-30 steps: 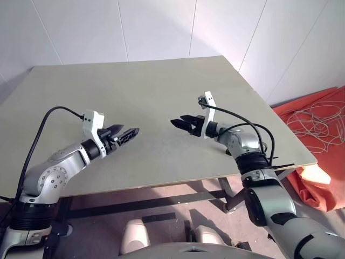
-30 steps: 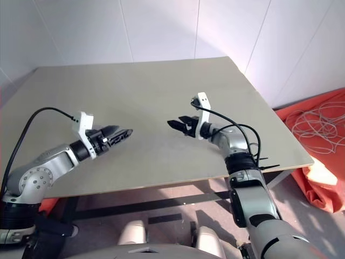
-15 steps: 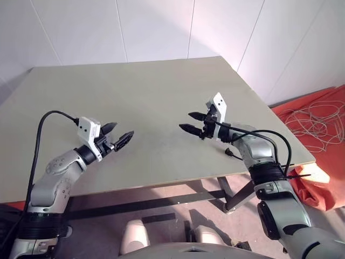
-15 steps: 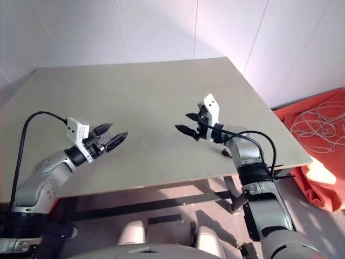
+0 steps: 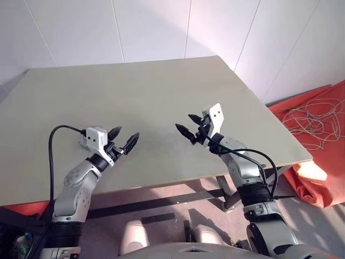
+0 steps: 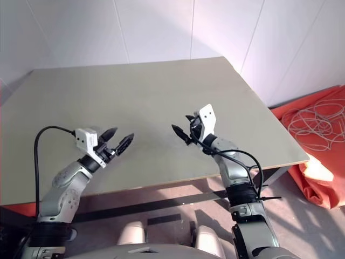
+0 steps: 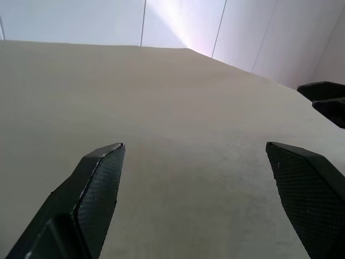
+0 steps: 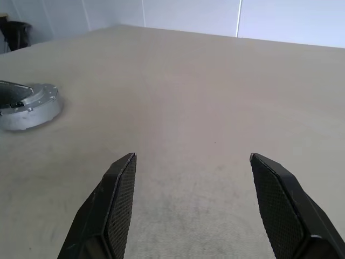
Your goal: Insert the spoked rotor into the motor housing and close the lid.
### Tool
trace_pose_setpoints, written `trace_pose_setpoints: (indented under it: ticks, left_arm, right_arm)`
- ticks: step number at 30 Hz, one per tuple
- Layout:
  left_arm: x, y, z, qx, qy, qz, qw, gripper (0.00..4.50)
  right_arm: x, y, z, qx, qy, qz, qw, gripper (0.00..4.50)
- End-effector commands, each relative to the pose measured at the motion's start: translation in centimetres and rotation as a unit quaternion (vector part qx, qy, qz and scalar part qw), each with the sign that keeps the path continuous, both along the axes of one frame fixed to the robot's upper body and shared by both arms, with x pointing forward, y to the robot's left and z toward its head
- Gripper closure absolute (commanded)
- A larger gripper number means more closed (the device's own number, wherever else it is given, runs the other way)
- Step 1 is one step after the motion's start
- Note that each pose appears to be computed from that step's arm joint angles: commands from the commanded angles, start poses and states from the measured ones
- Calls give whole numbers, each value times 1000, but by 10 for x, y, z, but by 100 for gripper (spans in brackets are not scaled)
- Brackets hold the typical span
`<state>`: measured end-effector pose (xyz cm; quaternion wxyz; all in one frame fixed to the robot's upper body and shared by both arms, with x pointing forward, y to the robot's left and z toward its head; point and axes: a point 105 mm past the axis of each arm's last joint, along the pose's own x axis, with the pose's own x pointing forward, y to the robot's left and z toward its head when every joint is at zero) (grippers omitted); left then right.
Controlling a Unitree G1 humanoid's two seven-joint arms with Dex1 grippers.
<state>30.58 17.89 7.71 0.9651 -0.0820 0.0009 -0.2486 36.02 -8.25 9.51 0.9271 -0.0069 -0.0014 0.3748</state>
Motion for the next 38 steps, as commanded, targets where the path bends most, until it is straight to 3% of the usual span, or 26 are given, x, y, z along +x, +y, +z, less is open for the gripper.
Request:
trace_pose_setpoints:
  ticks: [1,5,9,17,38]
  left_arm:
    - [0,8,-11,10,-5,-9,1000,5]
    - [-1,11,-24,13,0,-17,1000,5]
    - [-1,13,-30,17,1,-22,1000,0]
    - [1,15,-37,15,8,-29,999,0]
    - [7,-13,8,18,-9,-54,998,0]
  right_arm:
    - [-3,3,17,2,-28,19,999,69]
    - [-6,2,15,2,-15,41,999,69]
    - [-8,1,10,-14,-3,56,998,2]
    - [-4,0,7,-28,-6,42,999,2]
    - [-2,-3,15,-23,-12,40,999,2]
